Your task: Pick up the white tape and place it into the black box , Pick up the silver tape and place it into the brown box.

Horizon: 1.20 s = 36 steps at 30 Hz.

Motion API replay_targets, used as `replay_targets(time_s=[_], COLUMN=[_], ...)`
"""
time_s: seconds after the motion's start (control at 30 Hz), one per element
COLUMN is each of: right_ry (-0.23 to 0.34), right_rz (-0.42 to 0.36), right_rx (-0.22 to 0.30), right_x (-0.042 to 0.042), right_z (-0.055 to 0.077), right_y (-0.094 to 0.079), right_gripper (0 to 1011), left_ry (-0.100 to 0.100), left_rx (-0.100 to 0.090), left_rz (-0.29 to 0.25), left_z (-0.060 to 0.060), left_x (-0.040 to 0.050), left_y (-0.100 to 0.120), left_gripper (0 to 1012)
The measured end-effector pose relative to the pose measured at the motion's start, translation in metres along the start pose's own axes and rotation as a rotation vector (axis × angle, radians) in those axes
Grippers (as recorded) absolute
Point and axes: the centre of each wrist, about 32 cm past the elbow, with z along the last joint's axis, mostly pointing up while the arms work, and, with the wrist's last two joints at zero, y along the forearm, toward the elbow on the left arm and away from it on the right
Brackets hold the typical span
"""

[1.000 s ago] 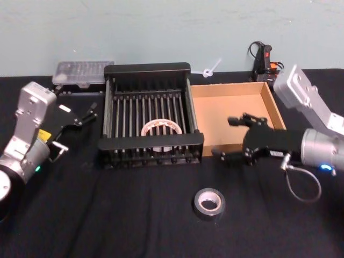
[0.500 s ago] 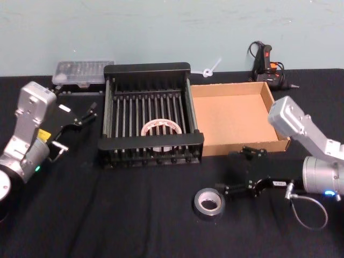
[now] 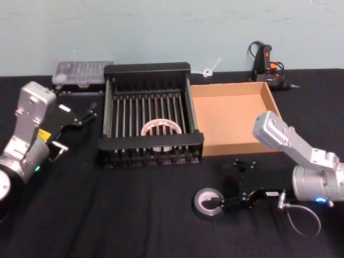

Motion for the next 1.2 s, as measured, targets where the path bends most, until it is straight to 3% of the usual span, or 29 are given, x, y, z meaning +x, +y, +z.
replay_targets(time_s=[0.57, 1.2], right_ry=[0.022, 0.029], right_rz=[0.002, -0.004], right_rx=[-0.035, -0.047], right_x=[0.0054, 0.0087], right_z=[-0.003, -0.005], right_y=[0.020, 0.031], right_gripper=[1002, 1003], left_ry=[0.000, 0.000], left_rx=[0.000, 0.000], left_rz=[0.000, 0.000], left_z=[0.000, 0.000], left_x=[0.0000, 0.0000], left_y=[0.000, 0.000], left_gripper=[1001, 1001])
